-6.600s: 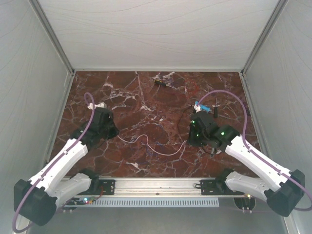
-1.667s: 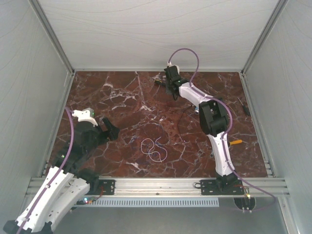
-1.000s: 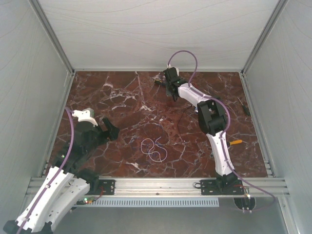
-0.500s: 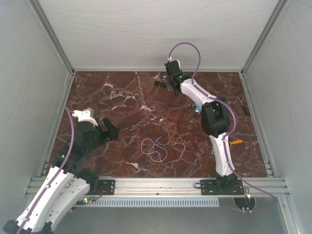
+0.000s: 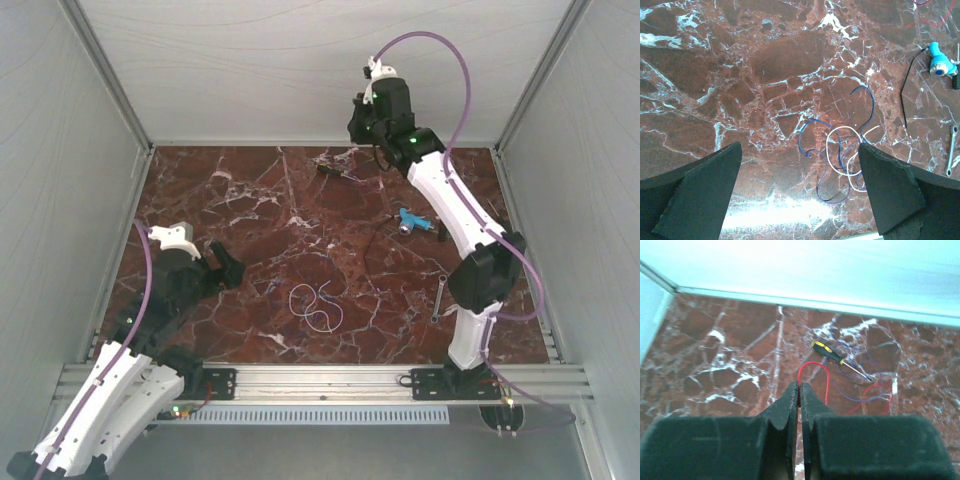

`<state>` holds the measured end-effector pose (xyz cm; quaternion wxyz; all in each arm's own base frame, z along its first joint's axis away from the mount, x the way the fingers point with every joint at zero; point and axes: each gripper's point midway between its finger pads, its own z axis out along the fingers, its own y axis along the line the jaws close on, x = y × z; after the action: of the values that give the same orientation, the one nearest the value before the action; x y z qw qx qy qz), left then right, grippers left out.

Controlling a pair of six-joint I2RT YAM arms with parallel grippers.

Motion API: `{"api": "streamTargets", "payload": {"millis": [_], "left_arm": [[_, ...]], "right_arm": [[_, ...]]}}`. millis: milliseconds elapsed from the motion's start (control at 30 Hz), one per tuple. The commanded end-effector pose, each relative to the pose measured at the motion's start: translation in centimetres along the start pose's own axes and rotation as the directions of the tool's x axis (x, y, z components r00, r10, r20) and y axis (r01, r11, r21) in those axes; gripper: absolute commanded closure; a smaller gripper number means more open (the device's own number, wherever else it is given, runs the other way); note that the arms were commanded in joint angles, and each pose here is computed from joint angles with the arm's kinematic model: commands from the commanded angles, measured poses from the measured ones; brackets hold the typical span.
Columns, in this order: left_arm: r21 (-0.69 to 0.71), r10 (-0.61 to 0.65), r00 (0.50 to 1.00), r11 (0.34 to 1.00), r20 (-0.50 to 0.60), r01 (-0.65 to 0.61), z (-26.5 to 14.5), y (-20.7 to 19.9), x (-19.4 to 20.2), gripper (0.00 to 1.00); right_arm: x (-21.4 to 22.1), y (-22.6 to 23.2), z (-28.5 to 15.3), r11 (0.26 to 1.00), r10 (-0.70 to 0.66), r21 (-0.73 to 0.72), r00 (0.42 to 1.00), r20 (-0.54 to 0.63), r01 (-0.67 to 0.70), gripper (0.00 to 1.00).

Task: Zip-tie the wires
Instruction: Pick up the cable at the center of the board.

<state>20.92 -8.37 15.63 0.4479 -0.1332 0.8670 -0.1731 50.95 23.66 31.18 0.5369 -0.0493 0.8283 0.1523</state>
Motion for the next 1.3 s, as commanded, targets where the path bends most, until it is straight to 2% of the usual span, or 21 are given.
{"api": "streamTargets", "payload": {"millis": [0,300,500,700,833,933,1033,1133,1267], "left_arm": [[0.022,0.012,0.999,1.0,0.049,-0.013,-0.2,-0.6,-1.3,0.0],[0.034,0.014,0.999,0.999,0.049,-0.016,-0.3,-0.7,-1.2,0.0],[0.079,0.042,0.998,0.996,0.052,-0.046,-0.3,-1.4,-1.2,0.0],[0.211,0.074,0.99,0.973,0.123,-0.098,-1.1,-4.3,-3.1,0.0],[0.399,-0.008,0.975,0.913,0.221,-0.083,-1.1,-7.4,-4.0,0.0],[0.484,-0.079,0.959,0.873,0.272,-0.065,-0.4,-8.5,-4.3,0.0],[0.564,-0.061,0.952,0.816,0.301,-0.126,0.2,-9.9,-3.7,0.02],[0.604,-0.022,0.933,0.768,0.36,-0.215,1.0,-10.6,-3.1,0.04],[0.601,-0.051,0.884,0.751,0.465,-0.273,1.8,-10.4,-3.7,0.05]], "right_arm": [[-6.8,3.9,-5.4,0.982,0.037,-0.189,0.985,0.169,-0.005,1.0],[-13.0,10.0,-14.7,0.898,0.07,-0.426,0.922,0.382,0.108,1.0],[-14.1,13.0,-18.6,0.831,0.103,-0.535,0.903,0.417,0.152,1.0],[-14.0,15.8,-20.7,0.764,0.142,-0.626,0.905,0.402,0.158,1.0],[-13.6,17.4,-21.7,0.725,0.154,-0.67,0.911,0.382,0.158,1.0],[-13.3,18.4,-22.7,0.704,0.161,-0.693,0.916,0.368,0.154,1.0],[-12.7,19.3,-23.8,0.679,0.163,-0.719,0.923,0.347,0.15,1.0],[-12.1,20.2,-25.1,0.652,0.168,-0.744,0.928,0.332,0.148,1.0],[-11.5,21.3,-26.9,0.621,0.172,-0.768,0.928,0.332,0.16,1.0]]}}
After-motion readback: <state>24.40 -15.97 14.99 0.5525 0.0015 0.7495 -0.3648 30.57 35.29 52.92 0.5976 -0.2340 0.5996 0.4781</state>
